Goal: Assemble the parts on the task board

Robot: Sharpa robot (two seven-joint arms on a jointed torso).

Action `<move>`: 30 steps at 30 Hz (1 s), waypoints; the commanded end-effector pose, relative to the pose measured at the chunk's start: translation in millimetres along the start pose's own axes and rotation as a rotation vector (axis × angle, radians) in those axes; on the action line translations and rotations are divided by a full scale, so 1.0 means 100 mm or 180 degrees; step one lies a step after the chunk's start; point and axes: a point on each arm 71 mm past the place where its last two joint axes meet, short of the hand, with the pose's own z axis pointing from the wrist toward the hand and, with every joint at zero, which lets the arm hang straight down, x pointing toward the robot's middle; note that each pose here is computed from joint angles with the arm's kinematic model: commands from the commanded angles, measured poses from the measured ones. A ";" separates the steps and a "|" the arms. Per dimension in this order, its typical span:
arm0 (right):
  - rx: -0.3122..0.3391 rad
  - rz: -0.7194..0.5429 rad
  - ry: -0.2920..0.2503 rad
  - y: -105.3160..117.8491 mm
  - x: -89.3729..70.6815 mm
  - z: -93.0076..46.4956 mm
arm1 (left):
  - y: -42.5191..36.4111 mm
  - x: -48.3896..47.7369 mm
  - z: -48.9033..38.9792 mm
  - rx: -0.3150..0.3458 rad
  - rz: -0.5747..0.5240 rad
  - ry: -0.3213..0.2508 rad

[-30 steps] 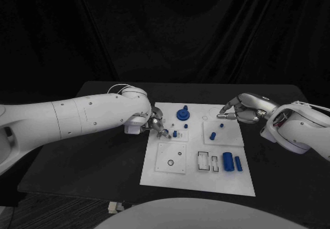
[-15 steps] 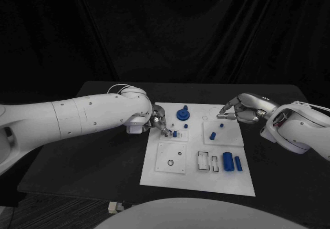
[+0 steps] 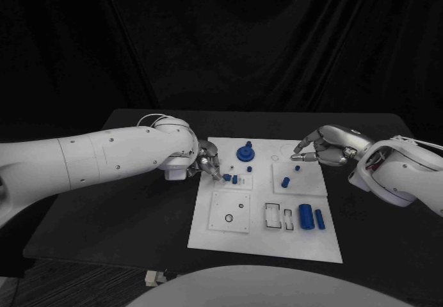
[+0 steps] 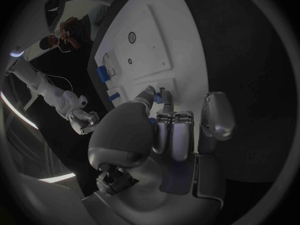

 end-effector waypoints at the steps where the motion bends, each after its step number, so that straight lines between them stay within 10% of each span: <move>1: -0.0019 -0.0002 -0.0059 0.03 0.00 -0.01 | 0.059 0.052 -0.065 0.0056 -0.0037 0.0086; 7: -0.0048 -0.0089 -0.0196 0.18 0.00 0.01 | 0.226 0.050 -0.305 0.0229 -0.0108 0.0075; 13: -0.0185 -0.0310 -0.0374 0.55 -0.02 0.15 | 0.267 -0.089 -0.558 0.0776 -0.0395 -0.0337; 30: -0.0195 -0.1014 -0.0086 1.33 0.40 0.74 | 0.471 -0.206 -0.736 0.1274 -0.0905 -0.0510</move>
